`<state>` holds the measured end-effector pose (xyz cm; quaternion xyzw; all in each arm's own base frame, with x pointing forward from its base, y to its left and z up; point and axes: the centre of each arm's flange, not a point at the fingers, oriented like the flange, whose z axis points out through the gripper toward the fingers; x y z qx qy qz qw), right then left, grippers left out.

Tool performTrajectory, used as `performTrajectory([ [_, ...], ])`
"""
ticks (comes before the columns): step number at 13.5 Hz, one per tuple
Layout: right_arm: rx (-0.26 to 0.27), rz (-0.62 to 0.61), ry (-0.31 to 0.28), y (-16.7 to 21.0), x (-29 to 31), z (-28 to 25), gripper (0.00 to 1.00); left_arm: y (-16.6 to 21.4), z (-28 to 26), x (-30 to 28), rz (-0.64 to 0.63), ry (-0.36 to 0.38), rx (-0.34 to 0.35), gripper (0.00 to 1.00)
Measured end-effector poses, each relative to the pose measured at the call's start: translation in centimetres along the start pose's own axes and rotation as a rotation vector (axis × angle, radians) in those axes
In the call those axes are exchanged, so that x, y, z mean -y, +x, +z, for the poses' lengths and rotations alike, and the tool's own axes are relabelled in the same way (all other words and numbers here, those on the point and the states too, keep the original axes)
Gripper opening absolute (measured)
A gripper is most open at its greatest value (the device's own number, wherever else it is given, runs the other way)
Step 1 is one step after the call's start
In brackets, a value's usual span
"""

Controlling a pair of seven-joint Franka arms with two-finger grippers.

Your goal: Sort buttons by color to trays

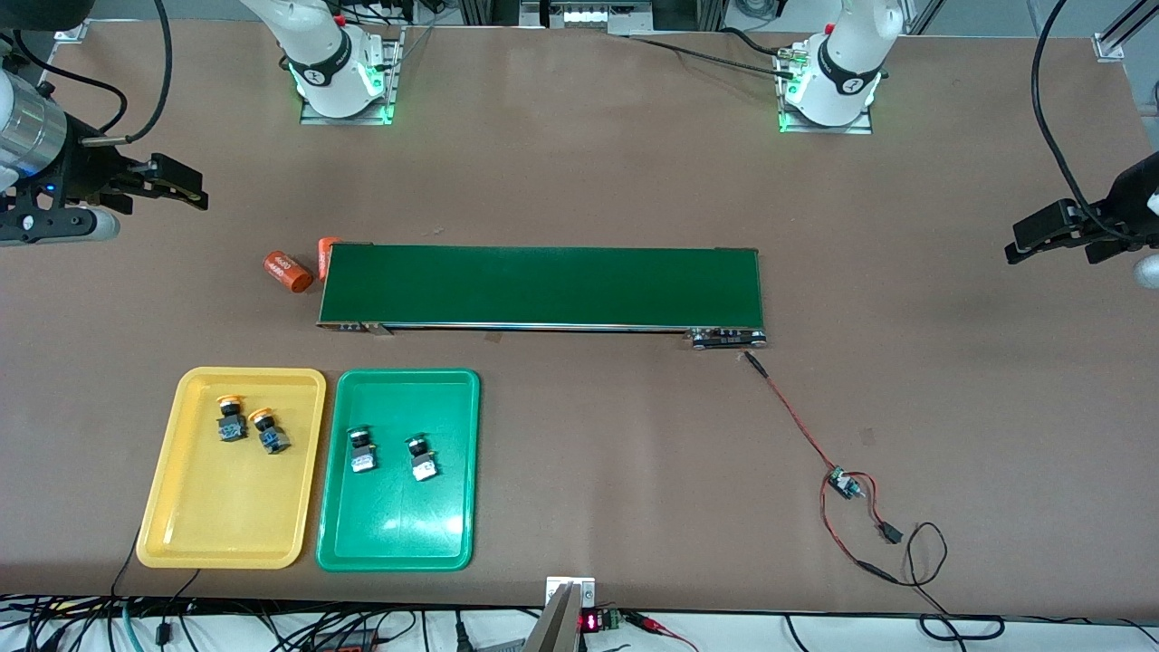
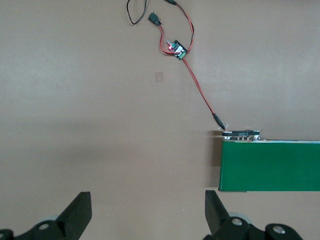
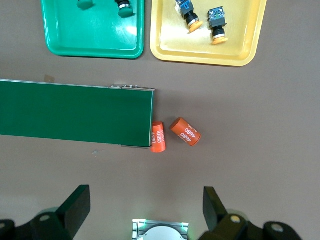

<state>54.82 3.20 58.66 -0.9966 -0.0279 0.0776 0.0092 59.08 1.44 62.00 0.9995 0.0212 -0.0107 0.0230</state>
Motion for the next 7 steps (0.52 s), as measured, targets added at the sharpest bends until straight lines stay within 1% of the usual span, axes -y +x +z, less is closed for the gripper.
performTrajectory([
  [4,-0.011,0.005,-0.001,0.45,-0.19,0.23,1.0,0.01,-0.01,0.01,0.0,0.0,-0.001,1.0],
  [7,-0.054,0.048,0.001,1.06,-0.31,0.0,1.0,0.01,-0.01,0.01,0.0,0.0,-0.001,1.0],
])
